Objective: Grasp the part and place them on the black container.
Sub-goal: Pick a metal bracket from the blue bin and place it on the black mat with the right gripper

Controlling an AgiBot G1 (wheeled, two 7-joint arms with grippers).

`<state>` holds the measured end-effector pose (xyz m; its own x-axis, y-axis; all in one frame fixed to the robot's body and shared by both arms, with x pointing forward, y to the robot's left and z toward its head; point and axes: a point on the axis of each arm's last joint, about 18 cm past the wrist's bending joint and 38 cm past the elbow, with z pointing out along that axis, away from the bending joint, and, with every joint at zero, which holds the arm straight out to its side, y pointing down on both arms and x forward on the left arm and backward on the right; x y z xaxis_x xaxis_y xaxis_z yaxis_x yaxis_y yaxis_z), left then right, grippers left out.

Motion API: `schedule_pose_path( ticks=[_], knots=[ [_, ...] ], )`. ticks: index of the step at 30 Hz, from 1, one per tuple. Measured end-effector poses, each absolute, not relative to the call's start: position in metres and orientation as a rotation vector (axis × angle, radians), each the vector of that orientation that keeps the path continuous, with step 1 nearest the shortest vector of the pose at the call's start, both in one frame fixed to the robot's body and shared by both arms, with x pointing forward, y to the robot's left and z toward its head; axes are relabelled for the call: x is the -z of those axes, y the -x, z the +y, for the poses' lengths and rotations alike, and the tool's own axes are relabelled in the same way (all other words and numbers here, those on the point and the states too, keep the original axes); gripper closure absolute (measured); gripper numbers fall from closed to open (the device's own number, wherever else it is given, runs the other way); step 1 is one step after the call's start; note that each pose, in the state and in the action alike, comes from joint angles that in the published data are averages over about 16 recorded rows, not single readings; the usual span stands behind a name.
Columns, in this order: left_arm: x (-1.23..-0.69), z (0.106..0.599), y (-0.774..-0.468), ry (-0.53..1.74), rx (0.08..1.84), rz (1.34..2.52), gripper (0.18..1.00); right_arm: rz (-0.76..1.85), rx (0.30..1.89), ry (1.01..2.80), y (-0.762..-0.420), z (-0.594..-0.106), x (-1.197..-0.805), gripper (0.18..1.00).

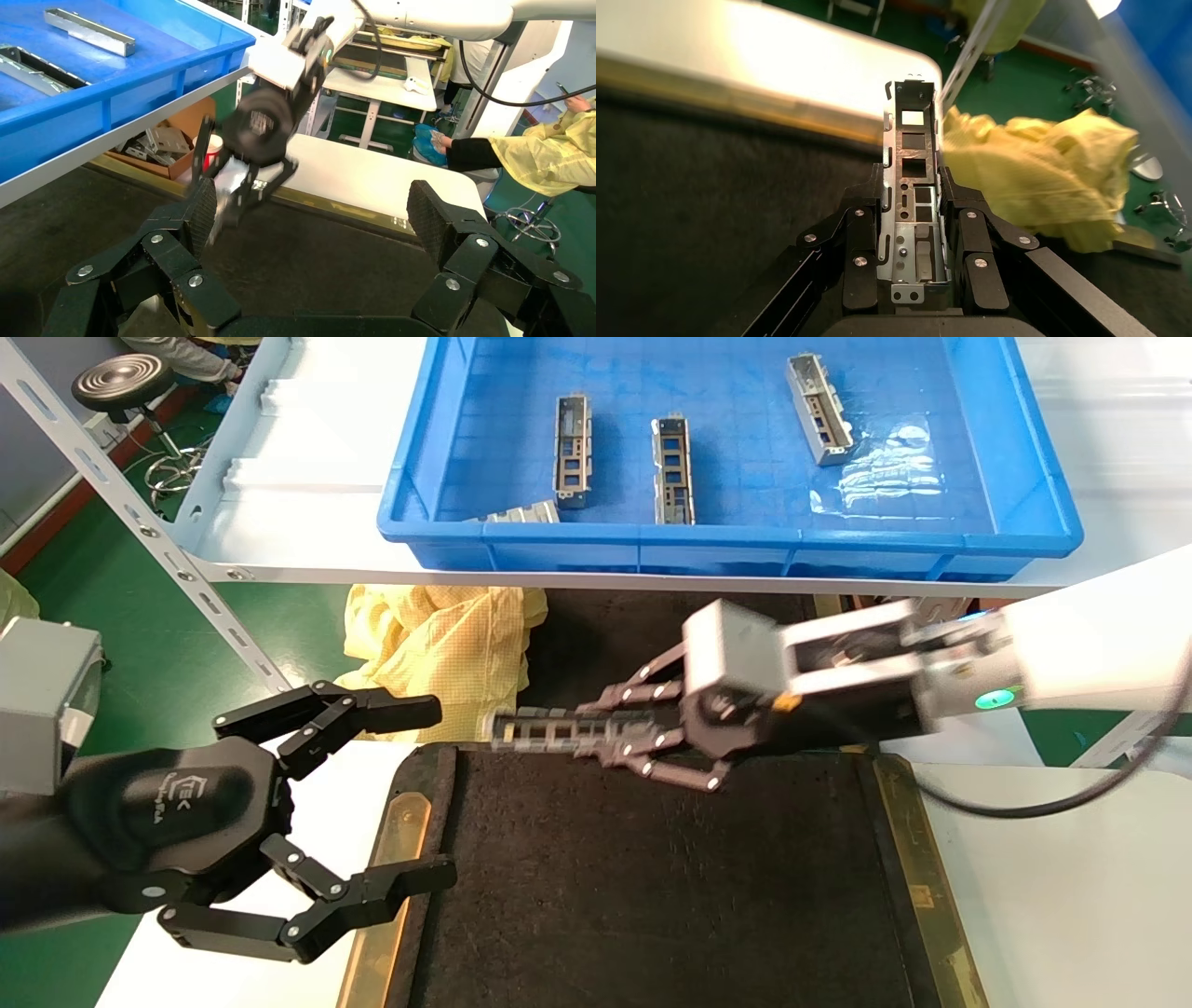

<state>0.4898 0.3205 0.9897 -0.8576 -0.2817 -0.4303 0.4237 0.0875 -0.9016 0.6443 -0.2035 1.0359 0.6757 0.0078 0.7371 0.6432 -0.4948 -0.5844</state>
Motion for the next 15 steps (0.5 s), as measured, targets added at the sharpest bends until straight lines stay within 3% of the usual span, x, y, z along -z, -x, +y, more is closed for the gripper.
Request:
schedule_pose_path(
  ticks=[15],
  knots=[
    [-0.99,0.32,-0.49,-0.139,1.823,1.865,0.184,-0.49,0.892,2.003,-0.69,-0.153,-0.965,0.838]
  ],
)
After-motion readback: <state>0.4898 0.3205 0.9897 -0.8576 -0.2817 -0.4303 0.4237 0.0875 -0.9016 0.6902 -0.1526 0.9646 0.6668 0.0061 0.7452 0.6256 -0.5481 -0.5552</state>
